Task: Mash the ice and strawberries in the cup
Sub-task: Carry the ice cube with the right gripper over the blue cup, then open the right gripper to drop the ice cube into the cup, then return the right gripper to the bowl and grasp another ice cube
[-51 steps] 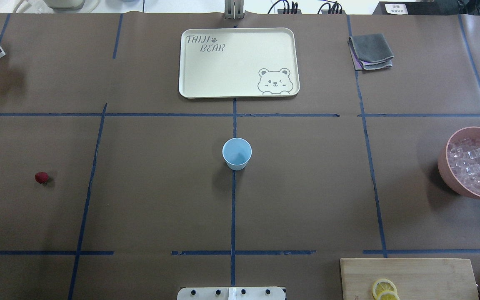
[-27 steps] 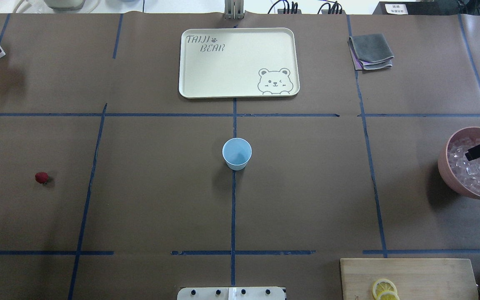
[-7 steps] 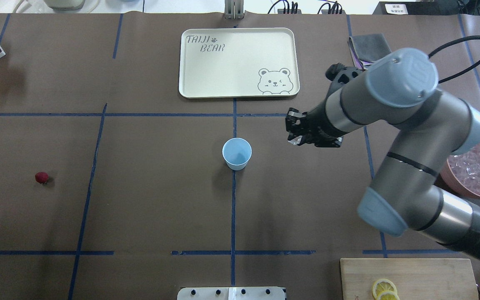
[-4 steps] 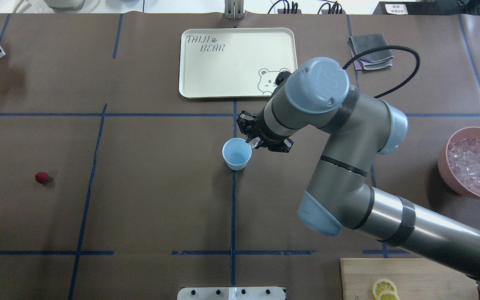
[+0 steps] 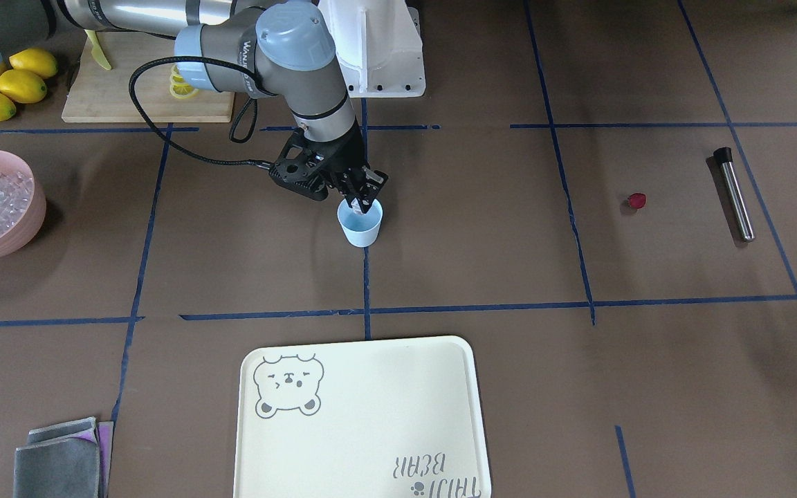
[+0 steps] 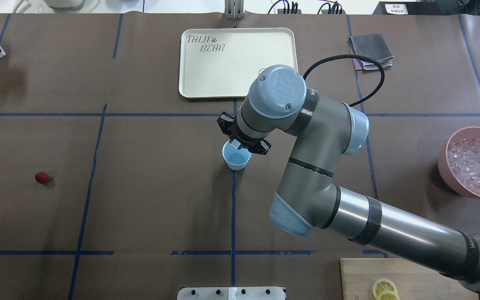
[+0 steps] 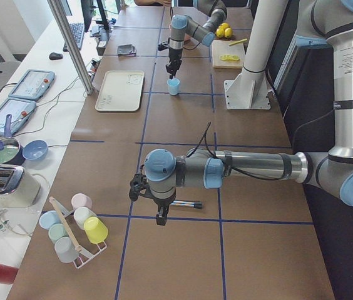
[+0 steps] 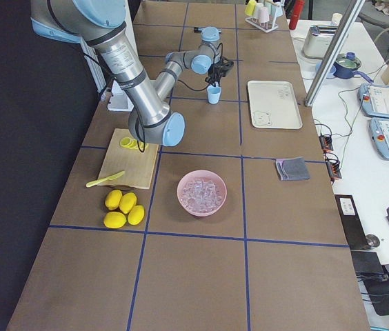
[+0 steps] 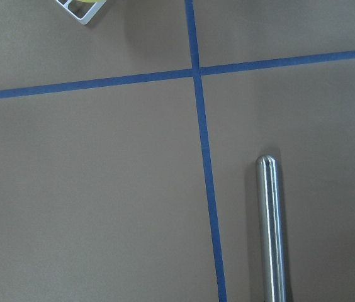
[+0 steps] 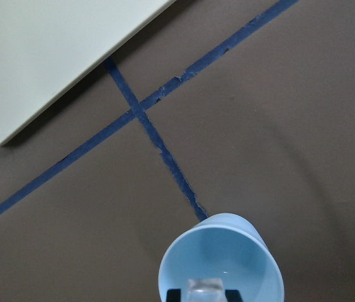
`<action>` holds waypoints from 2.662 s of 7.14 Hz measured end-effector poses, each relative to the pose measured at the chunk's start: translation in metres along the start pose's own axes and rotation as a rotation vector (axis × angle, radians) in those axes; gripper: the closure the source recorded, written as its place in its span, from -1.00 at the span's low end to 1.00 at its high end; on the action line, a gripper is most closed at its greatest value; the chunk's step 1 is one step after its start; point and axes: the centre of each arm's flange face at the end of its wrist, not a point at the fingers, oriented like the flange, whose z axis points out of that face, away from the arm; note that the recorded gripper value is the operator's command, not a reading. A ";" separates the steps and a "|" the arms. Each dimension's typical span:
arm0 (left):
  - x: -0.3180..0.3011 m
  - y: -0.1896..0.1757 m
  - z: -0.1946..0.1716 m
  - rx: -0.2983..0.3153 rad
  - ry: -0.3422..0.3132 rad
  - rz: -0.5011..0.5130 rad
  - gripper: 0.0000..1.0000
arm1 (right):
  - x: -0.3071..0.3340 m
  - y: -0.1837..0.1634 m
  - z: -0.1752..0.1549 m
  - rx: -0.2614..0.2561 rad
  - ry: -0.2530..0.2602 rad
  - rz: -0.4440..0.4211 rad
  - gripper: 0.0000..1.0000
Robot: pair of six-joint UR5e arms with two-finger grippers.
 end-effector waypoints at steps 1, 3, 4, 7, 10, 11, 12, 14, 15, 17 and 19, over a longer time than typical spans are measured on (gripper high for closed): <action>0.000 0.000 0.000 0.000 0.000 0.000 -1.00 | 0.001 0.002 0.002 0.012 -0.001 0.002 -1.00; 0.000 0.000 0.000 0.000 0.000 0.000 -1.00 | 0.002 0.004 0.003 0.019 -0.003 0.001 -1.00; 0.001 0.001 0.000 0.001 0.000 0.001 -1.00 | 0.004 0.000 -0.002 0.022 -0.012 0.001 -1.00; 0.000 0.001 0.000 -0.001 0.000 0.000 -1.00 | 0.132 -0.080 -0.068 0.025 -0.003 -0.066 -1.00; -0.001 0.002 0.001 -0.003 0.000 -0.002 -1.00 | 0.288 -0.195 -0.128 -0.009 0.121 -0.194 -1.00; -0.001 0.002 0.001 -0.003 0.000 -0.002 -1.00 | 0.339 -0.221 -0.136 -0.003 0.175 -0.224 -1.00; -0.001 0.002 0.001 -0.003 0.000 -0.002 -1.00 | 0.378 -0.238 -0.140 0.002 0.222 -0.197 -1.00; -0.001 0.002 0.001 -0.003 0.000 -0.002 -1.00 | 0.428 -0.258 -0.133 0.011 0.292 -0.086 -0.97; 0.000 0.002 0.001 -0.002 0.001 -0.001 -1.00 | 0.441 -0.265 -0.125 0.015 0.312 -0.039 -0.87; 0.002 0.002 0.000 0.001 0.010 0.002 -1.00 | 0.459 -0.276 -0.110 0.030 0.313 0.071 -0.70; 0.004 0.005 0.000 0.003 0.027 0.003 -1.00 | 0.470 -0.282 -0.100 0.039 0.319 0.140 -0.60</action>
